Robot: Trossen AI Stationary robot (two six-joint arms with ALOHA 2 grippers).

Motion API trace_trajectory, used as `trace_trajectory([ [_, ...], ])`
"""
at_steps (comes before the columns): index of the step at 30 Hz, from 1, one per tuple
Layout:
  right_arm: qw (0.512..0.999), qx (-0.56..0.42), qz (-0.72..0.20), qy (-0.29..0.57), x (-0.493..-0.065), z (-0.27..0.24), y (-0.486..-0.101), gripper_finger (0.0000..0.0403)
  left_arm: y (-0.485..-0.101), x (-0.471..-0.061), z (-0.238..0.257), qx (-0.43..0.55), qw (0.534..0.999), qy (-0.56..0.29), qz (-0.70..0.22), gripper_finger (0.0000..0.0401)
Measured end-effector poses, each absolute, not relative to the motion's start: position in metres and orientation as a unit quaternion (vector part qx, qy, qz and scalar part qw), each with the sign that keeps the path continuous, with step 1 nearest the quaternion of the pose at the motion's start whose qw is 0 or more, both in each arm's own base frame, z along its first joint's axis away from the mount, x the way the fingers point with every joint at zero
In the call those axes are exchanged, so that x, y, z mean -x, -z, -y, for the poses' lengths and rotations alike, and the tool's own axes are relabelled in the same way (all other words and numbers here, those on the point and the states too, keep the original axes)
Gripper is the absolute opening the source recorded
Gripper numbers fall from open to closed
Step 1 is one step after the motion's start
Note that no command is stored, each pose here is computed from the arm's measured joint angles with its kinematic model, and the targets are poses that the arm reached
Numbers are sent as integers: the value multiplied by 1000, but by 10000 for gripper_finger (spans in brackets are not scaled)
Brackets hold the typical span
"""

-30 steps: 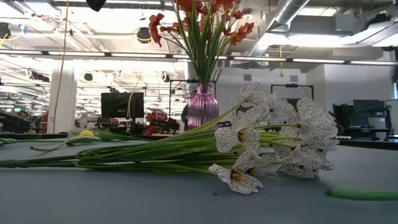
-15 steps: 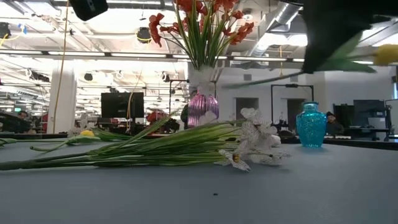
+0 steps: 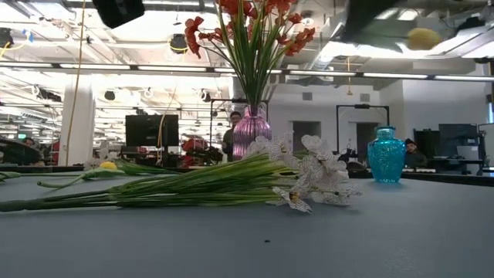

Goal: Sort flowers into vase by color
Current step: Put the bottom yellow flower into the pink vase

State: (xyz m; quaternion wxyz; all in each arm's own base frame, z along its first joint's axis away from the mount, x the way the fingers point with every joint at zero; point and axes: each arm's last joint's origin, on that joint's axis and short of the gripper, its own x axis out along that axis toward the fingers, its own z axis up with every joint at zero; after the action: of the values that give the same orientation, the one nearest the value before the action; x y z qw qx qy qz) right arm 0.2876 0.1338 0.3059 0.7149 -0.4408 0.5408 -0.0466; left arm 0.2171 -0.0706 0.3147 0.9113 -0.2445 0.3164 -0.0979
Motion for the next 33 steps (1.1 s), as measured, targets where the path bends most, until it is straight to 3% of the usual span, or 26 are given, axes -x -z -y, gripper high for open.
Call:
trace_trajectory([
  [5, 758, 453, -467, 49, -311, -125, -318, 16, -309, -239, 78, 250, 916, 114, -293, 162],
  [14, 717, 518, -467, 8, -318, -125, -314, 16, -297, -265, 86, 309, 904, 104, -276, 162],
  [27, 710, 527, -465, -42, -306, -145, -310, 16, -276, -290, 93, 354, 892, 78, -271, 162],
  [33, 753, 506, -421, 24, -307, -172, -303, 16, -278, -291, 95, 318, 903, 115, -265, 162],
])
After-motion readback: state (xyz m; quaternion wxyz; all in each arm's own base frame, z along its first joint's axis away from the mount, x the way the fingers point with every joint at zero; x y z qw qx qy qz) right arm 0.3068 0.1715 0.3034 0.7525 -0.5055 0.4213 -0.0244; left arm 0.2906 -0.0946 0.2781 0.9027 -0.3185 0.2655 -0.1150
